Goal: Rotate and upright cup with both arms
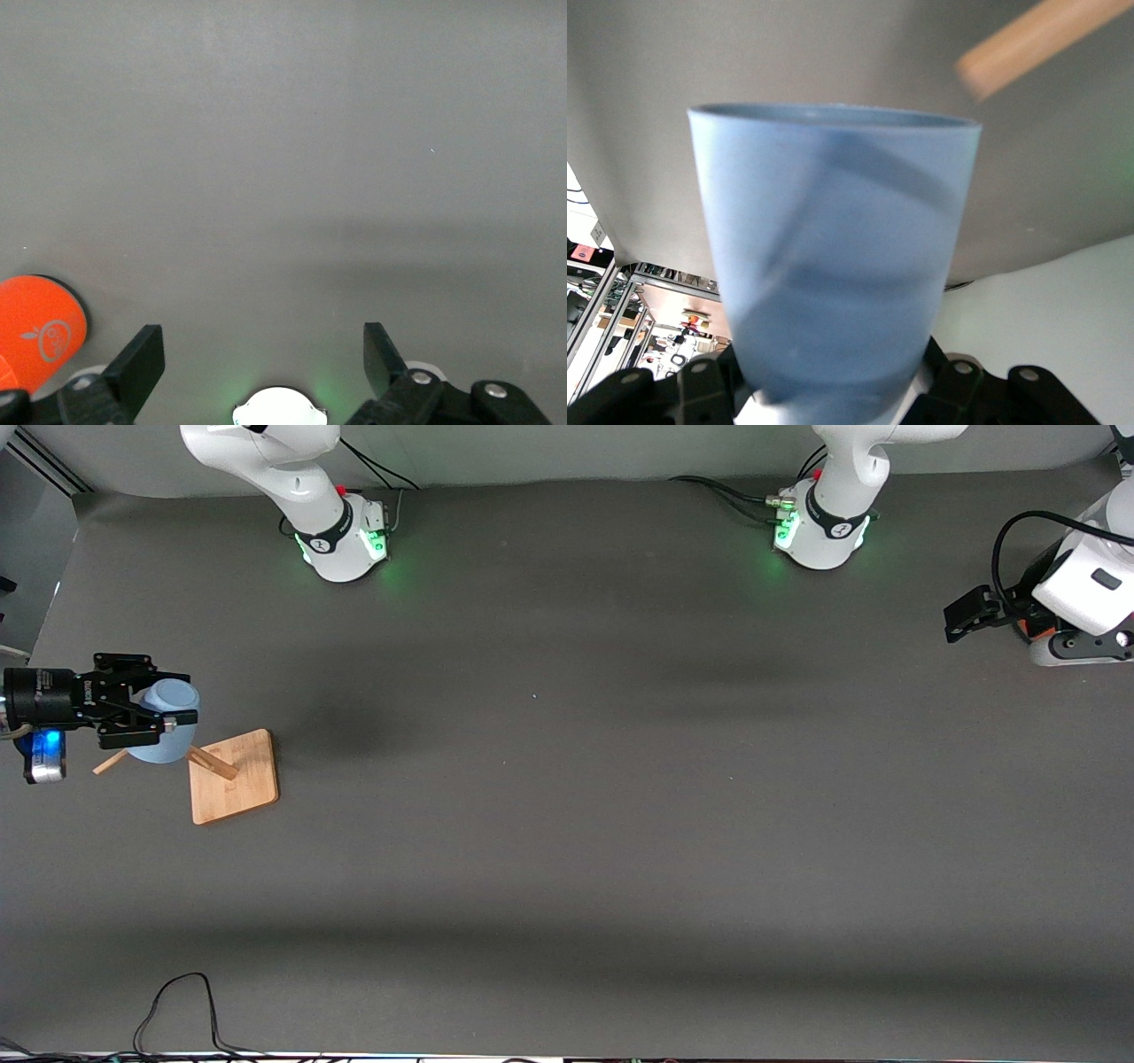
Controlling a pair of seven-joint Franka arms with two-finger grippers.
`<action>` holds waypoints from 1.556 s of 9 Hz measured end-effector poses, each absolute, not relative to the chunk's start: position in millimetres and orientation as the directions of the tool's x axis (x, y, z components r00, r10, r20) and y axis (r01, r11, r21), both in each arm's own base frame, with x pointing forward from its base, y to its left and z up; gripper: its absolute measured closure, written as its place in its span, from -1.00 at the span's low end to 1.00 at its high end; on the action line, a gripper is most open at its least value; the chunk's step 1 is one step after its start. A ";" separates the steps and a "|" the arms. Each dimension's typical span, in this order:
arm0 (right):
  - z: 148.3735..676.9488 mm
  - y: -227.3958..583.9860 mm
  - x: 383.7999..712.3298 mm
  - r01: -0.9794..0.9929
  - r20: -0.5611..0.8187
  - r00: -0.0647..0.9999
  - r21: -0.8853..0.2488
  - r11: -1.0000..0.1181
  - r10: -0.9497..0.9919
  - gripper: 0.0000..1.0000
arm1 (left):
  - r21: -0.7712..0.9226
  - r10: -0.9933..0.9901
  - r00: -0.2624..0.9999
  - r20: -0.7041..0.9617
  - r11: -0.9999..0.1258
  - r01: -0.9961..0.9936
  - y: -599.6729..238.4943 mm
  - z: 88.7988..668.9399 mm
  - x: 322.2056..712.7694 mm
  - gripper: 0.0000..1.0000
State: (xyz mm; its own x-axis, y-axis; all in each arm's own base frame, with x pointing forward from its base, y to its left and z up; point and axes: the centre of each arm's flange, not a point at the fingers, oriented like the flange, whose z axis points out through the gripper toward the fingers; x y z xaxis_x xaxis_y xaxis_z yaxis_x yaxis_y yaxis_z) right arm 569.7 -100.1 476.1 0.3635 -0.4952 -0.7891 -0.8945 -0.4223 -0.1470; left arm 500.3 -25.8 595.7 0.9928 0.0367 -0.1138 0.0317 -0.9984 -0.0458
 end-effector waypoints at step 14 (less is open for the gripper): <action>463.2 95.9 626.5 -0.796 -0.646 0.531 -0.158 -0.584 -0.548 -0.52 | -0.042 0.062 0.992 -0.108 -0.997 0.058 -11.7 598.0 500.0 -1.00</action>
State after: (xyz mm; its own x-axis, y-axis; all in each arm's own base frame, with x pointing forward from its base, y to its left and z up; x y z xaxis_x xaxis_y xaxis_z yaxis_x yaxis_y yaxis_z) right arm 626.5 95.9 463.2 0.5309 -0.5482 -0.6462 -0.7959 -0.5844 -0.1582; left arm 500.0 -11.7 598.0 0.9922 0.0622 -0.1079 0.0580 -0.9974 -0.0419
